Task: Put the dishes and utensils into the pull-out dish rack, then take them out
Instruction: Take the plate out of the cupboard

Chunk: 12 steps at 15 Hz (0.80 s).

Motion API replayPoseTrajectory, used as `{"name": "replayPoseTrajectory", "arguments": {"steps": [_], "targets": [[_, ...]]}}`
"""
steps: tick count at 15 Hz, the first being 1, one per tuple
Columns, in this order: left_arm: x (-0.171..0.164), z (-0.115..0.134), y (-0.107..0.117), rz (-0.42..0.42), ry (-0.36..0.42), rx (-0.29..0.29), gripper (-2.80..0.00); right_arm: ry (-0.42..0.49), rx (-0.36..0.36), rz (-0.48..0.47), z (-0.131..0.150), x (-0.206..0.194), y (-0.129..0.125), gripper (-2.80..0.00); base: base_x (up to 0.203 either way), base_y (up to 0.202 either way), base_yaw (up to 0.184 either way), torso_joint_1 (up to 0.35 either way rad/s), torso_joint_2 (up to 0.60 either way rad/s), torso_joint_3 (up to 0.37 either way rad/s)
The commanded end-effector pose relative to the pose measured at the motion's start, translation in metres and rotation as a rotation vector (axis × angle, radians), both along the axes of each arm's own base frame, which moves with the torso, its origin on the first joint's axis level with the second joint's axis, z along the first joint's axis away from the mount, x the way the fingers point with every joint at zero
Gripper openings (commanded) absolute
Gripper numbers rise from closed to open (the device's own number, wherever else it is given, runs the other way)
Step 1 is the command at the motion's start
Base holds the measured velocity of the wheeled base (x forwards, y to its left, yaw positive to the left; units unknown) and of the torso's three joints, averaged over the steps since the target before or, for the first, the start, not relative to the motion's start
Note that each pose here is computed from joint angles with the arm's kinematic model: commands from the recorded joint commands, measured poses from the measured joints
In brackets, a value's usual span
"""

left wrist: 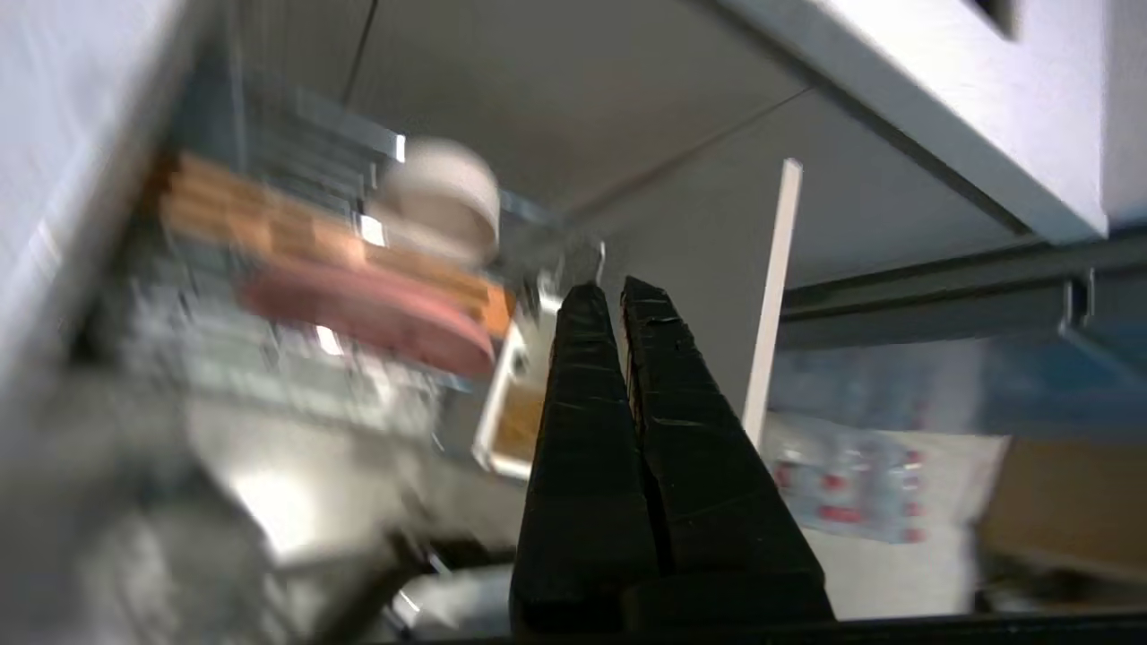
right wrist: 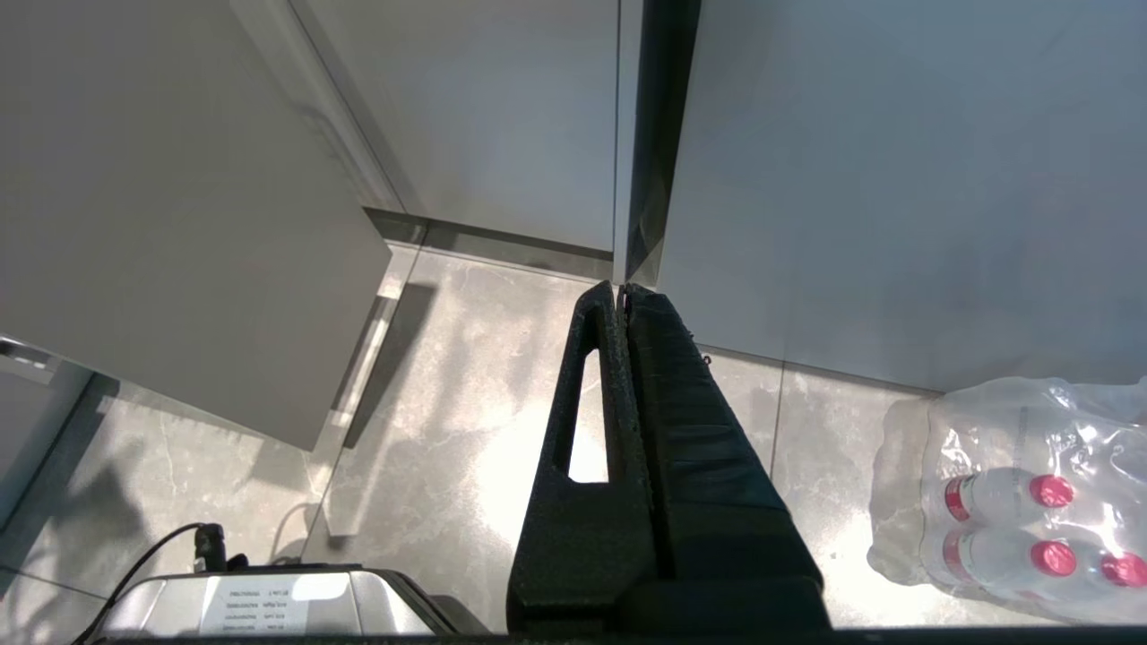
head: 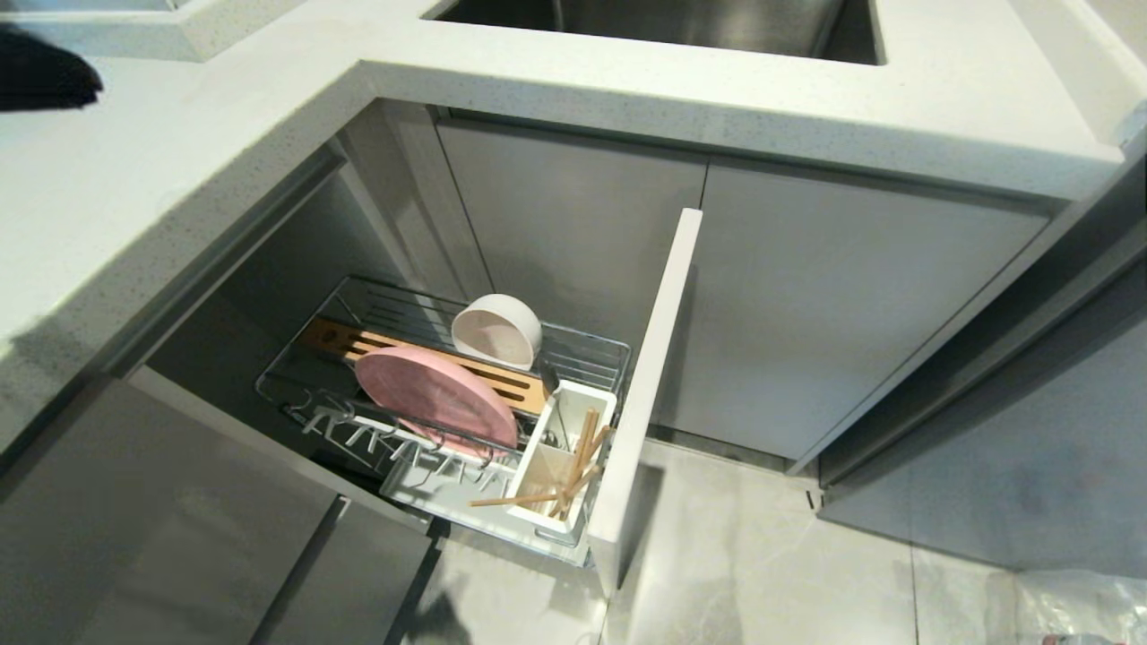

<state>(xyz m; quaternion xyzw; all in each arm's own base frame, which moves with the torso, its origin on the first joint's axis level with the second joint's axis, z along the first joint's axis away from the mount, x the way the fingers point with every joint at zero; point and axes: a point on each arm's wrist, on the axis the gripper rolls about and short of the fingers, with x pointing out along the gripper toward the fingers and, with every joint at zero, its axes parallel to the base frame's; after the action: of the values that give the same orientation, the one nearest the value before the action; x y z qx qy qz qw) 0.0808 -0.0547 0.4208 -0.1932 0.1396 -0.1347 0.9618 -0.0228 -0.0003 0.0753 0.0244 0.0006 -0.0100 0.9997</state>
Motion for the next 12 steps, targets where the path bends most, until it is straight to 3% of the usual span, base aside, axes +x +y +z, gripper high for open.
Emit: {"name": "replayPoseTrajectory", "arguments": {"steps": [1,4,6,9,12], "targets": [[0.015,-0.011,-0.018,0.071,0.162,-0.119,-2.8,0.001,0.0,0.0,0.0,0.0,0.0,-2.8,0.0,0.0,0.0,0.0,0.0,0.0],[0.026,-0.042,-0.039,0.167,0.39,-0.114,-2.8,0.001,0.0,0.0,0.0,0.0,0.0,-2.8,0.0,0.0,0.0,0.0,0.0,0.0],[0.033,-0.058,-0.048,0.205,0.459,-0.097,-2.8,0.001,0.0,0.0,0.0,0.0,0.0,-2.8,0.0,0.0,0.0,0.0,0.0,0.0],[0.051,-0.082,-0.065,0.265,0.514,-0.063,-2.8,0.001,0.0,0.0,0.0,0.0,0.0,-2.8,0.0,0.0,0.0,0.0,0.0,0.0],[0.068,-0.101,-0.08,0.333,0.473,-0.056,-2.8,0.001,0.0,0.0,0.0,0.0,0.0,-2.8,0.0,0.0,0.0,0.0,0.0,0.0]]}}
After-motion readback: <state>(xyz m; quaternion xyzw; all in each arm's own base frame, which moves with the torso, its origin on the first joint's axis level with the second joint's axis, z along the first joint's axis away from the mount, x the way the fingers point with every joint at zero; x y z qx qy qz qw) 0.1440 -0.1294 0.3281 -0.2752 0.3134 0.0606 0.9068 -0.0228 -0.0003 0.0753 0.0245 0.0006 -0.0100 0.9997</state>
